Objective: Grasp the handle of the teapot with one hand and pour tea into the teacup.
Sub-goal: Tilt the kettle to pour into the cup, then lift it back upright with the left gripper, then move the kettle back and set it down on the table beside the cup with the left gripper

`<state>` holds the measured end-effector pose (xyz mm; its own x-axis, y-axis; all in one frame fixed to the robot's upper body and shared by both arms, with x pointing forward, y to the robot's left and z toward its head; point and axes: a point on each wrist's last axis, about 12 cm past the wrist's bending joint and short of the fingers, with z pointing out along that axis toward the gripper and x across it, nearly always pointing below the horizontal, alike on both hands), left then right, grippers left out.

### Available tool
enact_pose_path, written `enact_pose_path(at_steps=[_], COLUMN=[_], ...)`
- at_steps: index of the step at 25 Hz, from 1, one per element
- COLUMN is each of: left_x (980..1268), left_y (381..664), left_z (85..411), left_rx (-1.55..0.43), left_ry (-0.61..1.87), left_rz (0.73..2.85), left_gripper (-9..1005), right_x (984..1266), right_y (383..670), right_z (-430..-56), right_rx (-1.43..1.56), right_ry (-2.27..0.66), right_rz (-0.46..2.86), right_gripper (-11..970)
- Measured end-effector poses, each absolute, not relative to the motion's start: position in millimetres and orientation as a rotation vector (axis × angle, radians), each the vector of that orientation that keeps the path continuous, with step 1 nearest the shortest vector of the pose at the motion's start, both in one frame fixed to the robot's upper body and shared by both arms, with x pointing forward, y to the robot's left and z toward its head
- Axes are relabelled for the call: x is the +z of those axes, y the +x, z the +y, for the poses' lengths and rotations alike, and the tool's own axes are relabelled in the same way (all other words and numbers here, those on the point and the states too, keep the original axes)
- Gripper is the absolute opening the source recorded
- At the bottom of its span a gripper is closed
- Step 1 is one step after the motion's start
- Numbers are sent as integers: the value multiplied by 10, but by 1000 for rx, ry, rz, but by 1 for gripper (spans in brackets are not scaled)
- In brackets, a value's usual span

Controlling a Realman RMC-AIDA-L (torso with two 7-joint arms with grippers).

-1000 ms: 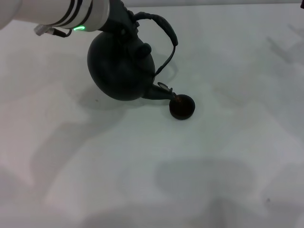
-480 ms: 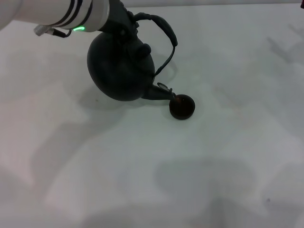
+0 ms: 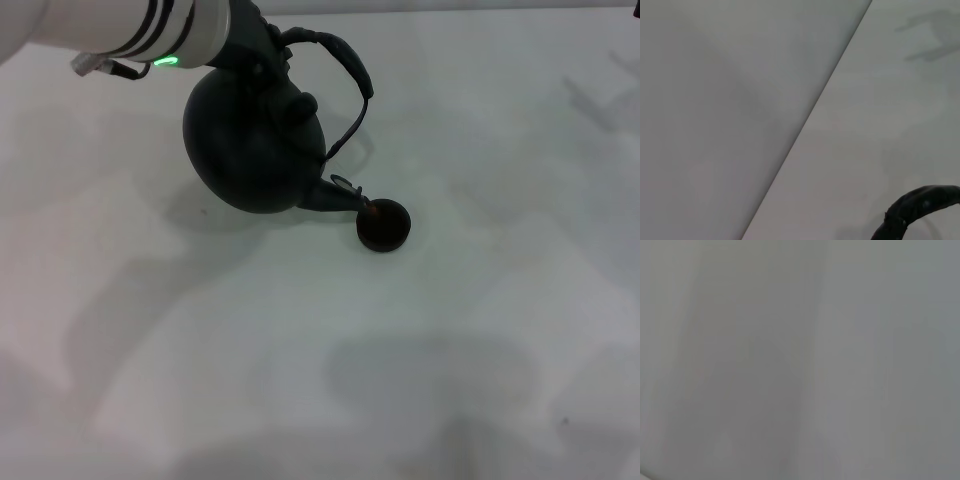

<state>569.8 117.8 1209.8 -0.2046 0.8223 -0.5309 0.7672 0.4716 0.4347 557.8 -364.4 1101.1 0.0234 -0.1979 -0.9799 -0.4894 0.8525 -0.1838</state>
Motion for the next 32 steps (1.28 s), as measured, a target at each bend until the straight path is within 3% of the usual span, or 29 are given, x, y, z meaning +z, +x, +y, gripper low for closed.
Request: enact_pose_path(at_steps=[20, 32], left_x=[12120, 12419], left_y=[5664, 5535], left_z=[1240, 1410], left_rx=[56, -24], left_ry=[1214, 1084], left_rz=[1948, 1847], left_gripper=[145, 142], right_x=[10997, 11001], right_y=[5575, 5597], right_z=[-3665, -3674], right_rx=[236, 222], right_ry=[-548, -545], right_rz=[1569, 1574], right_gripper=[844, 844])
